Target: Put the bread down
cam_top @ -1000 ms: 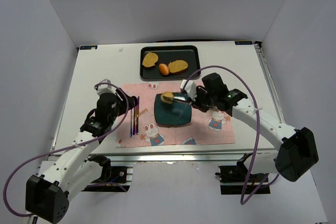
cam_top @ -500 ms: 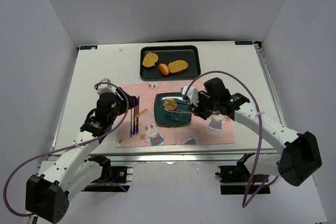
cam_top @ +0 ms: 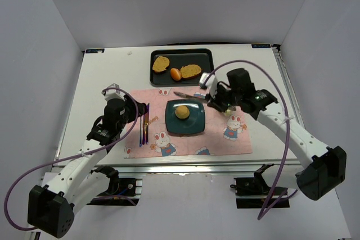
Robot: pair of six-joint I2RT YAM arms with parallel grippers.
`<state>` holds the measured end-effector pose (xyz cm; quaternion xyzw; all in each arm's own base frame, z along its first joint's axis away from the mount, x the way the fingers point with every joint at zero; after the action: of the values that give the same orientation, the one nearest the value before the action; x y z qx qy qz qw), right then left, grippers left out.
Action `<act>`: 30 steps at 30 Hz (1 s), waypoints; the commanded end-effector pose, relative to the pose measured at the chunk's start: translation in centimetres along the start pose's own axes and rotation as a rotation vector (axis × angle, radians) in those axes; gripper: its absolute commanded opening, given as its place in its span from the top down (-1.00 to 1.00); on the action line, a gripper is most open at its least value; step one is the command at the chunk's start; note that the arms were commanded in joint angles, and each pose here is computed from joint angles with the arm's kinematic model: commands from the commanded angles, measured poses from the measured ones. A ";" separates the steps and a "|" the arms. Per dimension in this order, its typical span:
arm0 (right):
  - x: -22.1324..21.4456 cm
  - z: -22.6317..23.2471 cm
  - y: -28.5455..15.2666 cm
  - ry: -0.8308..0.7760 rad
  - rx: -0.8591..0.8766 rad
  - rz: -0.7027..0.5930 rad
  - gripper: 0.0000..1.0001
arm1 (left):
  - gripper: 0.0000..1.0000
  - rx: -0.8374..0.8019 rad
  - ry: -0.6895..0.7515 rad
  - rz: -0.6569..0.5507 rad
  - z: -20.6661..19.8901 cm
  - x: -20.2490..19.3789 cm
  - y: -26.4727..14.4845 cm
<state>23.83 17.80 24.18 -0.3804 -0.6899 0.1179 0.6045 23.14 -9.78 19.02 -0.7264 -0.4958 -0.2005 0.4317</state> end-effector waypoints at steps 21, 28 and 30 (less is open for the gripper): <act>-25.1 -11.4 -3.3 0.960 -0.668 0.219 0.74 | -0.24 -0.145 0.038 0.085 -3.1 0.2 2.4; -27.0 -10.5 -2.7 0.897 -0.585 0.333 -0.44 | -0.27 -0.174 0.025 0.112 -3.3 -0.4 2.8; -26.6 -10.8 -3.3 0.869 -0.582 0.340 -0.52 | -0.20 -0.201 0.028 0.137 -3.5 -0.8 2.8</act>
<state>31.30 -4.55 7.54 -0.6401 -0.2778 -0.1573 0.6988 25.42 -12.75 17.85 -0.7816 -0.4233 -0.2107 0.4069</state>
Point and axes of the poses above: each gripper's point midway between its finger pads, its own y axis out along the fingers, its own z axis along the line the jaws close on, x = y × z, the point moved 7 cm from there along -y, back along the fingers, and after that the axes turned 2 degrees about -y, right-handed, at the moved point
